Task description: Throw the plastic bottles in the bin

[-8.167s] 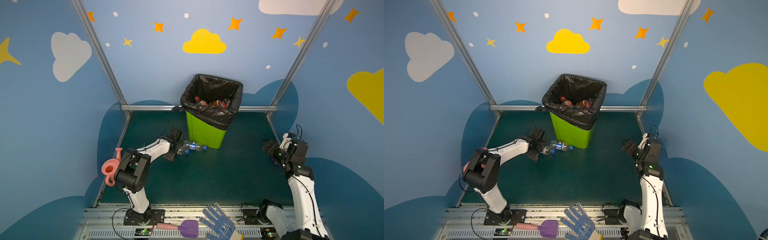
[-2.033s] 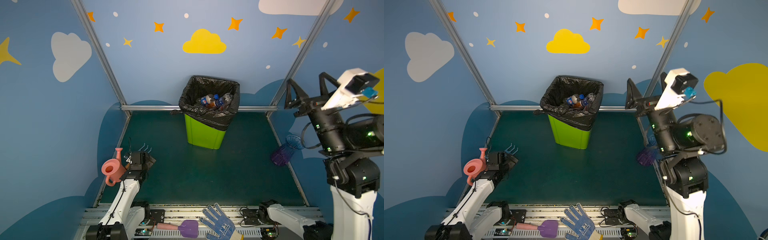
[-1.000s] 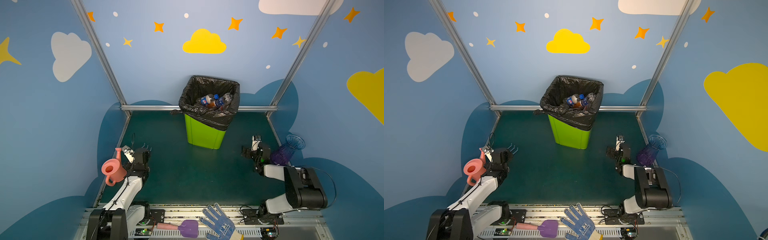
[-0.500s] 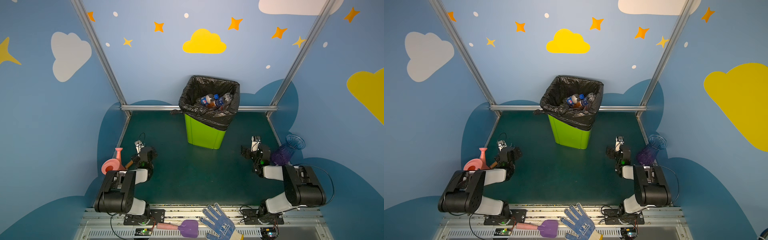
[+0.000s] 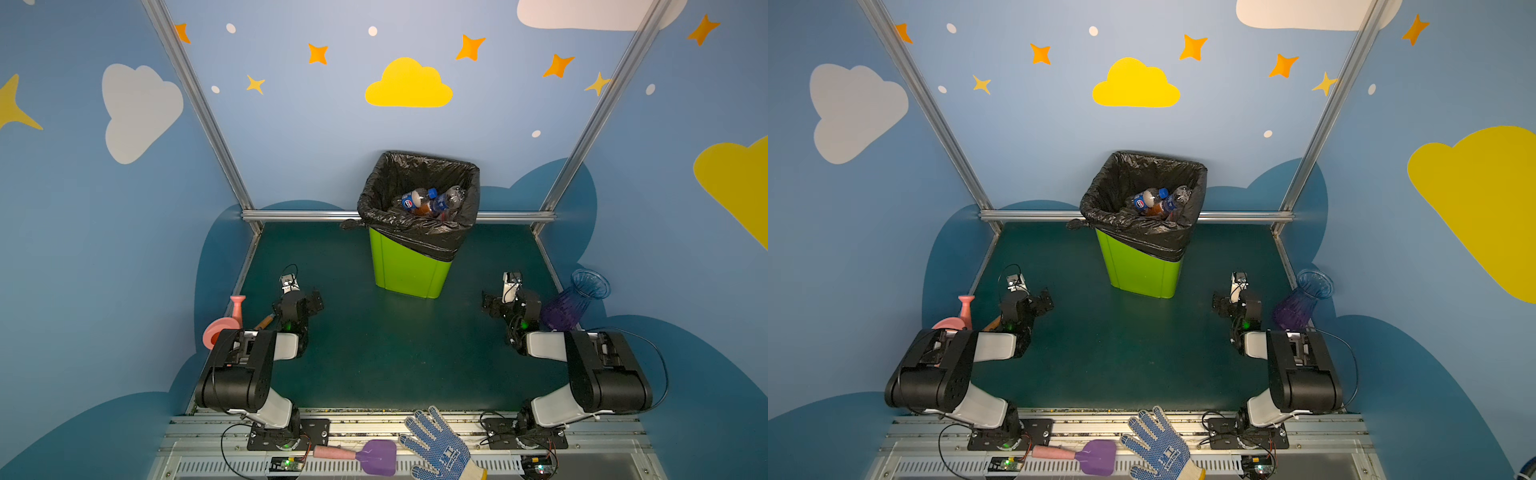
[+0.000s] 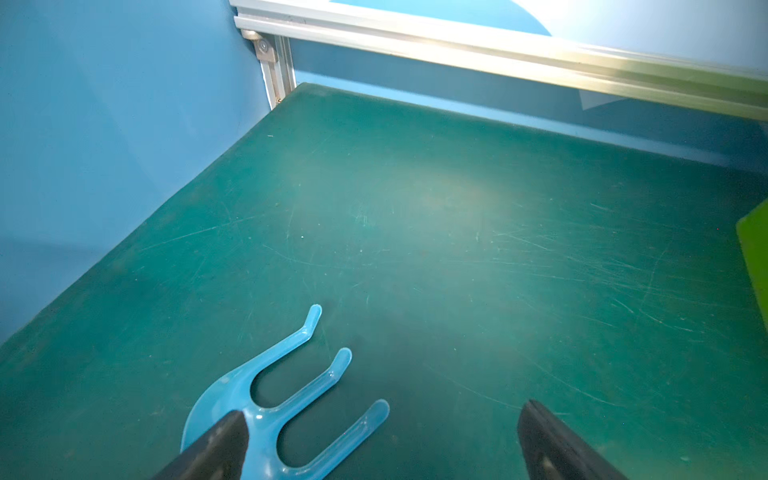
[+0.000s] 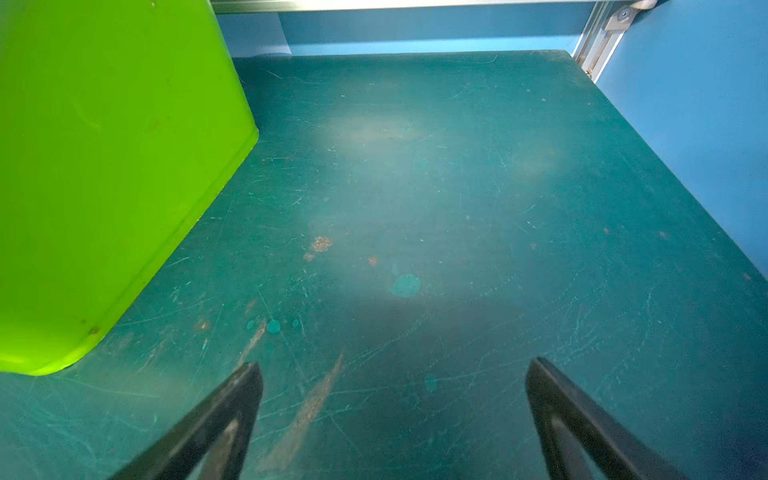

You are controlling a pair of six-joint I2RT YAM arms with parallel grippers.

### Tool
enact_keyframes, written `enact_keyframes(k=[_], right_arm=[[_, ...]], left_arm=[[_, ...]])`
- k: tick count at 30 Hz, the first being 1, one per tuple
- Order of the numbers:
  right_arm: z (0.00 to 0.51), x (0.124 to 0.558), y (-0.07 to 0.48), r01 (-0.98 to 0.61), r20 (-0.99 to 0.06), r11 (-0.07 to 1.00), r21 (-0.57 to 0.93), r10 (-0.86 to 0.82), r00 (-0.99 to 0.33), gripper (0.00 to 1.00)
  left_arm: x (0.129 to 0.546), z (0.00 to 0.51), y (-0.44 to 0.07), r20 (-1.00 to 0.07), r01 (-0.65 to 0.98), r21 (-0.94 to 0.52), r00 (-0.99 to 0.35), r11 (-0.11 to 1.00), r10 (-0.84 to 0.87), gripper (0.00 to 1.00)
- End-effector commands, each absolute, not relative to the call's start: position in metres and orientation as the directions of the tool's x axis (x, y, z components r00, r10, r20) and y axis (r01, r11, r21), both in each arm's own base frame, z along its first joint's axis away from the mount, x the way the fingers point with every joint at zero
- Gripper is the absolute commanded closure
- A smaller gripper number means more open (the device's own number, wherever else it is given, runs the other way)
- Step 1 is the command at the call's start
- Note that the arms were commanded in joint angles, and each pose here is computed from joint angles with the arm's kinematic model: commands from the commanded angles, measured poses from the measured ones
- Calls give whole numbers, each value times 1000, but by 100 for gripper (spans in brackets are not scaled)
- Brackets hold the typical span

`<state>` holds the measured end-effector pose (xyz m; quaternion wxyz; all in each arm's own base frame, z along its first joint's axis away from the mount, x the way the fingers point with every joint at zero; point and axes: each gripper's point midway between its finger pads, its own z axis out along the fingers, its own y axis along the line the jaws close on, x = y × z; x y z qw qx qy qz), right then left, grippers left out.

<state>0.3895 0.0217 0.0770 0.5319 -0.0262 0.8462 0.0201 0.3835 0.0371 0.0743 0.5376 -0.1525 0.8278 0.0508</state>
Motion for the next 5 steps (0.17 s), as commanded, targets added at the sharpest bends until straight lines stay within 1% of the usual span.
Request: enact_keyframes(k=[1,5], right_arm=[[89,395,21,-69,-917,998,5,-23,-398,2],[89,394,21,-70,-918,998,5,-24,-397,2]], left_arm=[[389,84,38,-914,-300,-79,-358,951,-189,0],[388,83,38,-912,-299,-78,-363,951,-189,0]])
